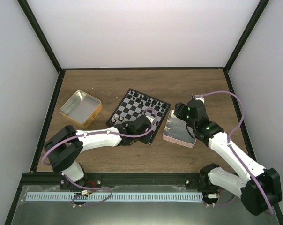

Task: Set up the chess pieces on the board
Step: Place the chess piece on the chessboard.

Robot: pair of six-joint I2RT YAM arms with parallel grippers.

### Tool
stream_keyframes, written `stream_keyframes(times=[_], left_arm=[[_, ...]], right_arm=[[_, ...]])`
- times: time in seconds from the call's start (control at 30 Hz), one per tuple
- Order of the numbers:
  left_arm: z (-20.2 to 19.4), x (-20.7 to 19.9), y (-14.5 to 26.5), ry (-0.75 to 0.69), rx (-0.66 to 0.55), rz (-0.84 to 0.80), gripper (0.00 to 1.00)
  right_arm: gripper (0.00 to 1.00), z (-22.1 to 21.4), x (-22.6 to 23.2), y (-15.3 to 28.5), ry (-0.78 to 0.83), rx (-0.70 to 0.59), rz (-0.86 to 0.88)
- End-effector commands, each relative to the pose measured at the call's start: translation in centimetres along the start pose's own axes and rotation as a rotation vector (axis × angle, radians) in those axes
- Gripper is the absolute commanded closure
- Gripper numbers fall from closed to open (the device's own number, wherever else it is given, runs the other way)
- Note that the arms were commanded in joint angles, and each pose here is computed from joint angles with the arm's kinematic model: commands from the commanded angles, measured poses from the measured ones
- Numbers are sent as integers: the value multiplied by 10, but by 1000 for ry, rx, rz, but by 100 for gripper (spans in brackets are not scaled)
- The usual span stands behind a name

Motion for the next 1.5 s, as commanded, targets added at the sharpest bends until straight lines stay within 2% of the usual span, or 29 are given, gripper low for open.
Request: stream_keyframes(times=[0.0, 0.6, 0.9, 1.0, 1.23, 1.3, 1.37, 1.47], left_arm=[[2, -3, -6, -22, -28, -26, 93], [-8, -1, -20, -22, 4, -16, 92], [-6, -2, -18, -27, 15, -11, 81], [1, -4, -12, -24, -4, -26, 76], [25, -9, 14, -12, -87, -40, 73], [33, -8, 26, -3, -132, -32, 73], [40, -6, 39, 2, -182, -17, 72], [50, -1, 58, 13, -259, 16, 72]], right_arm=[[34, -2, -7, -3, -22, 4, -48], [34, -6, -14, -8, -34, 37, -64], [33, -5, -14, -9, -42, 53, -47], [33, -5, -15, -10, -50, 62, -35], [34, -7, -15, -10, -48, 90, -9], [38, -12, -17, -10, -45, 112, 6], [48, -20, -23, -12, -60, 141, 10], [56, -35, -34, -16, -102, 191, 20]])
Point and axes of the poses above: each gripper's point midway between its finger pads, its own y axis back along the fingers, its own x axis along the line the jaws close on, z = x × y, the point moved 10 cm from there along y, back along the fingers
